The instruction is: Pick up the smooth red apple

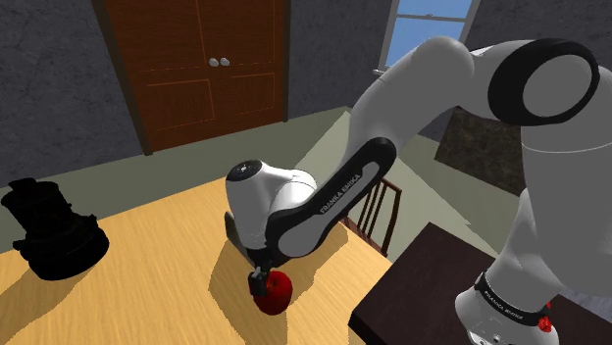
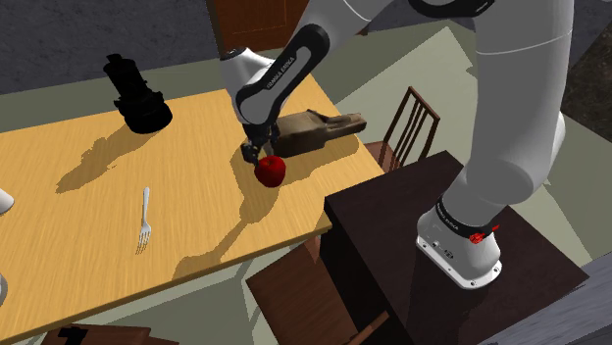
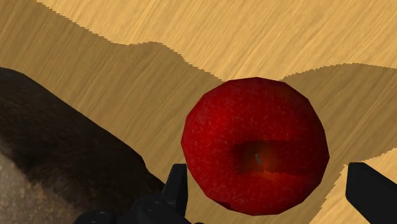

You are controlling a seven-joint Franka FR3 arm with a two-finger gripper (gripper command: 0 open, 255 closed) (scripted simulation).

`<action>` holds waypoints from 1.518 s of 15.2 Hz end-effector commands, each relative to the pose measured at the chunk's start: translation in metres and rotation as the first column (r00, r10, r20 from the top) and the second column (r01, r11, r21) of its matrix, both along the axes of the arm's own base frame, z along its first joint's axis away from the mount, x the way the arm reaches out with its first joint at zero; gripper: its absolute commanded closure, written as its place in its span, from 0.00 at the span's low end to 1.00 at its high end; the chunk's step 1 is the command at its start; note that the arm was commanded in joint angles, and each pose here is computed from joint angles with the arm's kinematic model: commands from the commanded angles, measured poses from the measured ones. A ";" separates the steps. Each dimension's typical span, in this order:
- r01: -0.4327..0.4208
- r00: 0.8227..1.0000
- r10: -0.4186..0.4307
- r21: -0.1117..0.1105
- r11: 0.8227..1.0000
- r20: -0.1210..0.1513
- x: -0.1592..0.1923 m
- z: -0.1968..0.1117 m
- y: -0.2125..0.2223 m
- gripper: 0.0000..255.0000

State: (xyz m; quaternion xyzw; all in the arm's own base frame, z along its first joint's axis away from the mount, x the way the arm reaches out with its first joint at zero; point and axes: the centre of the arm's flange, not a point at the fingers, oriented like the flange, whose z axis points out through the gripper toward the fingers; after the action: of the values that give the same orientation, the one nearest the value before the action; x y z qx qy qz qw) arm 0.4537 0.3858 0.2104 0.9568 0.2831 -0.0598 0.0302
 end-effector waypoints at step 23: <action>0.000 1.000 0.000 0.000 1.000 0.000 0.000 0.060 0.000 1.00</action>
State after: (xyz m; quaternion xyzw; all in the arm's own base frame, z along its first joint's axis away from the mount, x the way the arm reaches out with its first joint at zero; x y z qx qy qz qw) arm 0.4522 0.3868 0.2669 0.9568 0.2831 -0.0594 0.0301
